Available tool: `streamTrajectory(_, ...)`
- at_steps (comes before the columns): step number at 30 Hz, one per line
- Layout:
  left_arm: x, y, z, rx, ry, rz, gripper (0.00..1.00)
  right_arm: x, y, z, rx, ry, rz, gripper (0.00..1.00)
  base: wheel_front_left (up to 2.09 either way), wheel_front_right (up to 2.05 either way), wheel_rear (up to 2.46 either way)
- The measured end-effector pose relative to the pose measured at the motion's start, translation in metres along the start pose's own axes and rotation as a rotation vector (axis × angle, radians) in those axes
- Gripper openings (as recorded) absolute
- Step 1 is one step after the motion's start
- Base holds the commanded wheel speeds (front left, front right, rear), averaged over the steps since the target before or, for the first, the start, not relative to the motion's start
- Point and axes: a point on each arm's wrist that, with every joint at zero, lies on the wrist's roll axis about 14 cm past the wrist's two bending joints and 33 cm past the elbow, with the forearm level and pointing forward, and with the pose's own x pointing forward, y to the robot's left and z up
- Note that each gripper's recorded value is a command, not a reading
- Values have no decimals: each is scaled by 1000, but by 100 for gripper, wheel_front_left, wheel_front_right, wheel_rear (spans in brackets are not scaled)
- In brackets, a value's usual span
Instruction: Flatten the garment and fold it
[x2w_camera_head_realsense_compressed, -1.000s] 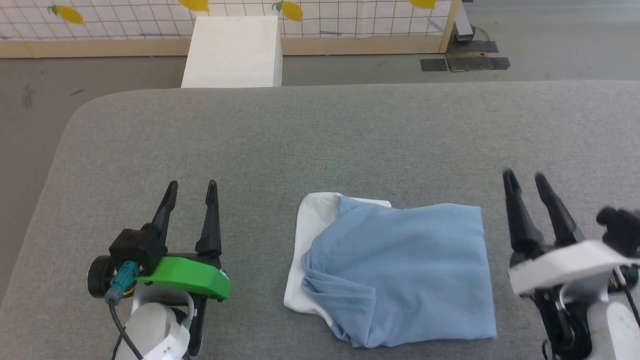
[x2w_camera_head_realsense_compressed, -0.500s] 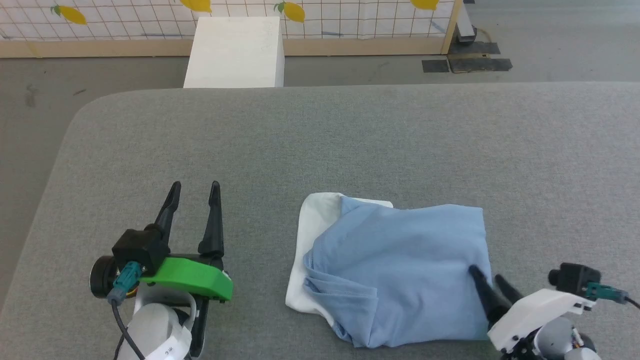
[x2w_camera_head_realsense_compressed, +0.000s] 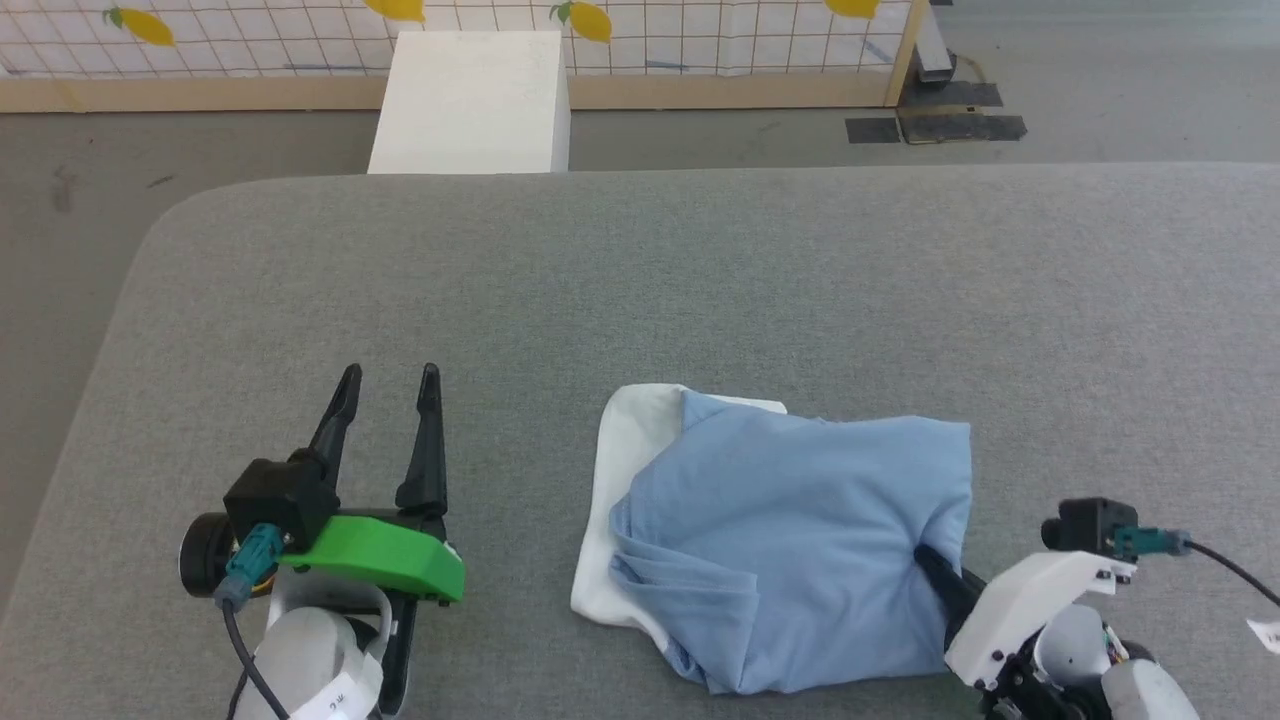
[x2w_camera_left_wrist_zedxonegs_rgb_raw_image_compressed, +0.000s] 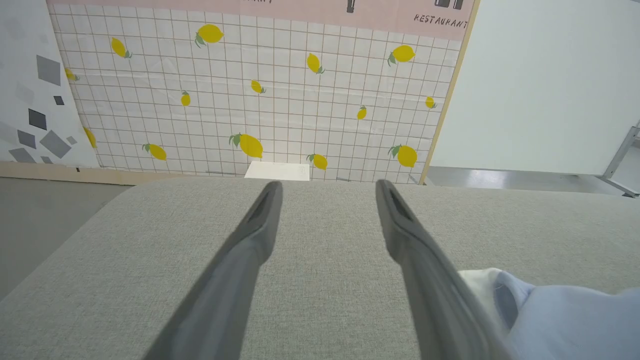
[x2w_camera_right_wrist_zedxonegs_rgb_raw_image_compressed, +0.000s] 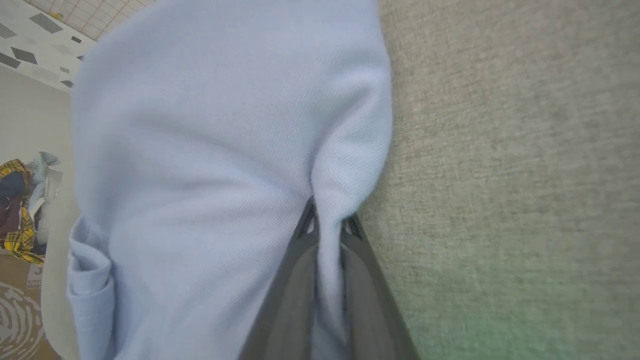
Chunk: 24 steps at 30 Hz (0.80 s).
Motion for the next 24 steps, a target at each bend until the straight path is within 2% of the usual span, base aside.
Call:
streamTrajectory(2,1,-1,0,-1,-2,-2,100,0,4,5,-53,-3,2,0,0,0,0)
streamTrajectory(4,4,-3,0,-3,-4,-8,100,1,11,13,-152,-7,0,0,0,0,0)
streamTrajectory(10,17,-14,-3,-13,-12,-37,100,1,40,58,-583,-54,-18,0,0,0,0)
streamTrajectory(14,30,-33,-4,-21,-22,-92,100,-7,25,93,-764,-86,-87,0,0,0,0)
streamTrajectory(18,48,-57,-4,-36,-43,-157,100,-21,-6,138,-852,-151,-195,0,0,0,0)
streamTrajectory(24,76,-88,-15,-35,-53,-261,100,-50,-80,192,-858,-204,-420,0,0,0,0)
